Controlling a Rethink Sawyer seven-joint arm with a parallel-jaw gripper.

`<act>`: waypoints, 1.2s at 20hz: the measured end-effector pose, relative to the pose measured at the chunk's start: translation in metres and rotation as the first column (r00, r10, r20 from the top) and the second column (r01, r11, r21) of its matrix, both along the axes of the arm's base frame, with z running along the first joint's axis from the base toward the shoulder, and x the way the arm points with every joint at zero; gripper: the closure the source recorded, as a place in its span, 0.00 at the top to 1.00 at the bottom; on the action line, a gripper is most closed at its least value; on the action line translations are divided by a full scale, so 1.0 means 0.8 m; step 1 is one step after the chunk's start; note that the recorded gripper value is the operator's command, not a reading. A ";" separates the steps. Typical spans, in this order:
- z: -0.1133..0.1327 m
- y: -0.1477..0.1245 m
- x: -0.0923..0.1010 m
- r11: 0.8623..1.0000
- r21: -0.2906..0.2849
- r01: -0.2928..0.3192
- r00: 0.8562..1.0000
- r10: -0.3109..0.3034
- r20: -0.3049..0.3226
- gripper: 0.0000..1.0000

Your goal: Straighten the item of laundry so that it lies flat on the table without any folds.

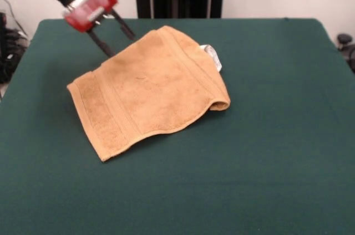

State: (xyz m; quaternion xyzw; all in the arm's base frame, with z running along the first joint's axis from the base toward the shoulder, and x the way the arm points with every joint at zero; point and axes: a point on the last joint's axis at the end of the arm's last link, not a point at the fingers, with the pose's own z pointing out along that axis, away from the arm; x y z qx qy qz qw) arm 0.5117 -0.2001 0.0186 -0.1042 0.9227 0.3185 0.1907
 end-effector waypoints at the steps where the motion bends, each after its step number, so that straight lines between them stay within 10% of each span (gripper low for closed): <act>1: 0.006 -0.007 0.003 1.000 -0.006 0.001 1.000 -0.001 0.013 1.00; 10: 0.077 -0.112 0.037 0.993 -0.102 -0.053 0.990 0.066 0.124 1.00; 15: 0.118 -0.151 0.036 0.988 0.001 -0.153 0.975 0.150 0.162 1.00; 19: 0.157 -0.151 0.017 0.931 0.217 -0.295 0.946 0.253 0.202 1.00; 24: 0.185 -0.134 0.005 0.852 0.351 -0.388 0.918 0.325 0.227 1.00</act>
